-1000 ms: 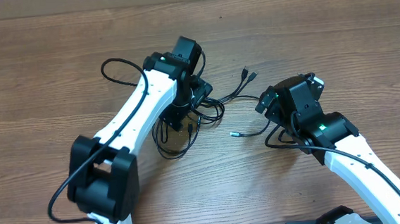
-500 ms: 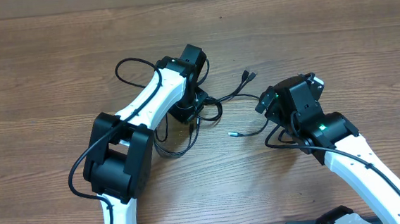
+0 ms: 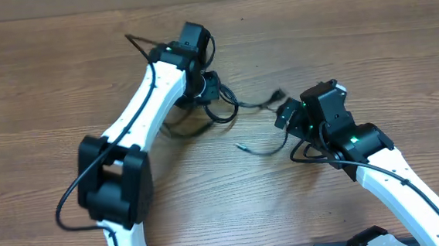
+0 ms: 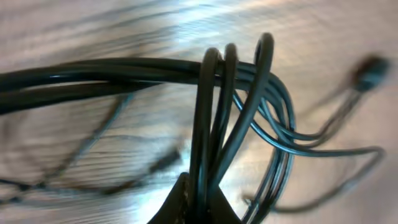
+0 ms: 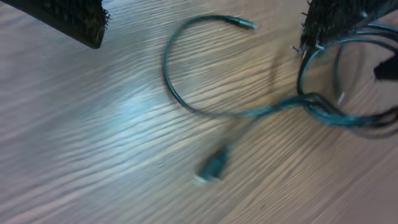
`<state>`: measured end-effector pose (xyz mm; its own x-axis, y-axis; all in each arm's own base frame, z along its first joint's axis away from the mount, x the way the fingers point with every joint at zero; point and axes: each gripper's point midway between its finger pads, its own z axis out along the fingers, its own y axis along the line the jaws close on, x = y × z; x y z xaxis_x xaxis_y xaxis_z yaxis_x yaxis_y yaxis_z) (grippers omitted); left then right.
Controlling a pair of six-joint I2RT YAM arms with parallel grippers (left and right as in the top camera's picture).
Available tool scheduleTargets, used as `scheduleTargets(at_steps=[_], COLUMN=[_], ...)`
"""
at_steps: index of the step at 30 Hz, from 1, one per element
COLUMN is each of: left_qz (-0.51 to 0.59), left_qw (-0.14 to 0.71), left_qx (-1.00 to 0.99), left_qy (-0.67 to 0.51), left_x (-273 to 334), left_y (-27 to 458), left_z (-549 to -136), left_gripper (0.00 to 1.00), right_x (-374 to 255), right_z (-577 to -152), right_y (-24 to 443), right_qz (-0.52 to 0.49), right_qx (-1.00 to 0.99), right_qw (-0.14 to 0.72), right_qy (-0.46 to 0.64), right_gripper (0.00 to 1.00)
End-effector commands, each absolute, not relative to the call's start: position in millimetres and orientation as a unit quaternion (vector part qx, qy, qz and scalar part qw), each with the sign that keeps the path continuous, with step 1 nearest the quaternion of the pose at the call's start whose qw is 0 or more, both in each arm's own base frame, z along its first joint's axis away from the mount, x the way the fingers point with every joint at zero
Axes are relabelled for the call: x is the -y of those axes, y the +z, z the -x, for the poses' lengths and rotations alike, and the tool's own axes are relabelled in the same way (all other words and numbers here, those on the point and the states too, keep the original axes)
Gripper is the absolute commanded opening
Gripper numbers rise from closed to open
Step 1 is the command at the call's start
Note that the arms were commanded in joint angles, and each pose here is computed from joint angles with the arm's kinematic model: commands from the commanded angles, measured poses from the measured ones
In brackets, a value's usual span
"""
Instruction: Untangle cables
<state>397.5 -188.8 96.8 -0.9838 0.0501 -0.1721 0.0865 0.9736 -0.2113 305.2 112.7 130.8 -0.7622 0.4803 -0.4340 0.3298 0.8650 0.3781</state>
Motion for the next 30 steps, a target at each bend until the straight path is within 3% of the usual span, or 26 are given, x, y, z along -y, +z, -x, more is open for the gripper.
scheduleTargets(at_steps=[1, 11, 19, 30], left_qz=[-0.249, -0.329, -0.336, -0.329], left_qw=[0.139, 0.127, 0.144, 0.174], left_qx=[-0.946, -0.925, -0.914, -0.911], left_qy=[-0.153, -0.139, -0.174, -0.177], left_x=[208.4, 201.8, 213.9, 217.2], left_y=[148.2, 151.3, 168.1, 189.8], left_z=[-387.0, -371.5, -370.7, -379.5], left_gripper=[0.04, 0.04, 0.04, 0.04], right_x=[-144.6, -189.0, -201.1, -209.8], right_z=[-301.8, -289.6, -278.4, -281.6], right_y=[139.4, 159.0, 160.1, 115.8], right_qz=[-0.121, 0.088, 0.176, 0.236], right_qx=[-0.937, -0.915, -0.897, -0.897], right_qw=[0.251, 0.262, 0.261, 0.220], right_qy=[0.210, 0.293, 0.312, 0.303], right_gripper=[1.00, 1.00, 1.00, 1.00])
